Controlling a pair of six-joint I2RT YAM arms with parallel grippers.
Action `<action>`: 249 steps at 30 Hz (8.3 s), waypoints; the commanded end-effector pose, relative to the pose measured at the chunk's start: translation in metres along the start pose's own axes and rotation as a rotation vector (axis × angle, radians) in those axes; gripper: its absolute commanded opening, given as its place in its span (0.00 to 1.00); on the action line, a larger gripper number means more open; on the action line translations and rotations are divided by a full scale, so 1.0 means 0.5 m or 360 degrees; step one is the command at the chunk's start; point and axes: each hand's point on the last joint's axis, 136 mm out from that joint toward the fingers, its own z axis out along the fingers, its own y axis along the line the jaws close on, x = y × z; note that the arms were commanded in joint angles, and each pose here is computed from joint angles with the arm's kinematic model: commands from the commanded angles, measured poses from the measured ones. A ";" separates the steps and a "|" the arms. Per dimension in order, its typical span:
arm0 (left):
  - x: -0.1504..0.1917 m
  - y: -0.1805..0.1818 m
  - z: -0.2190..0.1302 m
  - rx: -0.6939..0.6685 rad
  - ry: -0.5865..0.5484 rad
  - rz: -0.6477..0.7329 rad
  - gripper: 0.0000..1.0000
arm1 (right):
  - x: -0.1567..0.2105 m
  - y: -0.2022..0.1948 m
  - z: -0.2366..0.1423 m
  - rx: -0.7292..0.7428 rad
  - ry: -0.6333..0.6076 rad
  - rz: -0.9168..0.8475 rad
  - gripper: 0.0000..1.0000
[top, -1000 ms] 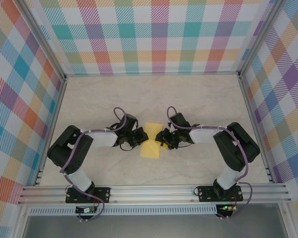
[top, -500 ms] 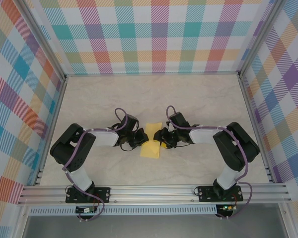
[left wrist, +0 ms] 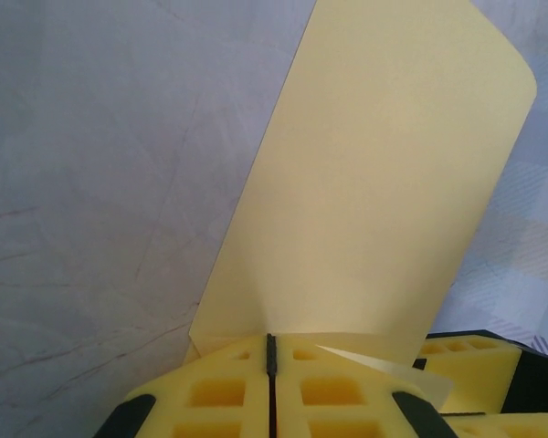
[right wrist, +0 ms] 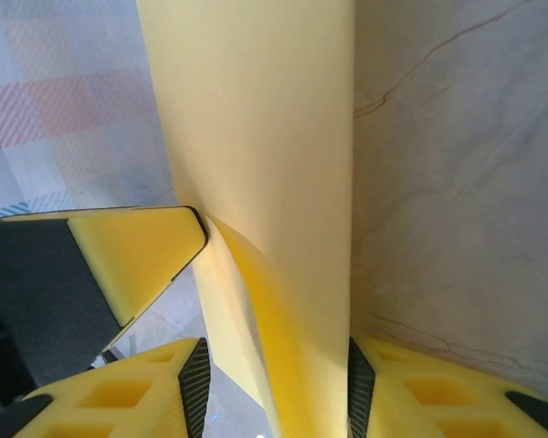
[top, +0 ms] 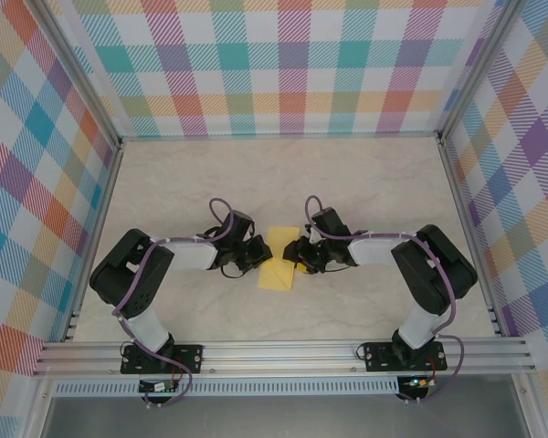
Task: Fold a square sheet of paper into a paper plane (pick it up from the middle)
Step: Turn over the paper at the center of the table, then third fold the triangle at the center of the table.
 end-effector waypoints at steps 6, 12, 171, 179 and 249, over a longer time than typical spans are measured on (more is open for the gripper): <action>0.003 0.009 -0.015 -0.0031 -0.0035 -0.0011 0.08 | 0.011 0.013 0.009 -0.0100 0.0046 -0.0131 0.39; -0.001 0.000 -0.021 -0.0020 -0.0052 -0.0009 0.08 | 0.010 0.016 0.021 -0.0121 0.0065 -0.0154 0.35; -0.067 0.077 -0.011 -0.0305 0.0030 0.0032 0.08 | -0.002 0.031 0.005 0.0140 -0.0103 0.0073 0.44; -0.065 0.072 -0.013 -0.0285 0.0039 0.0051 0.08 | -0.031 0.041 0.005 0.0055 -0.0076 0.0051 0.43; 0.148 -0.085 -0.075 -0.0943 -0.0402 0.1893 0.21 | -0.046 0.043 0.006 0.0004 0.0010 0.0057 0.19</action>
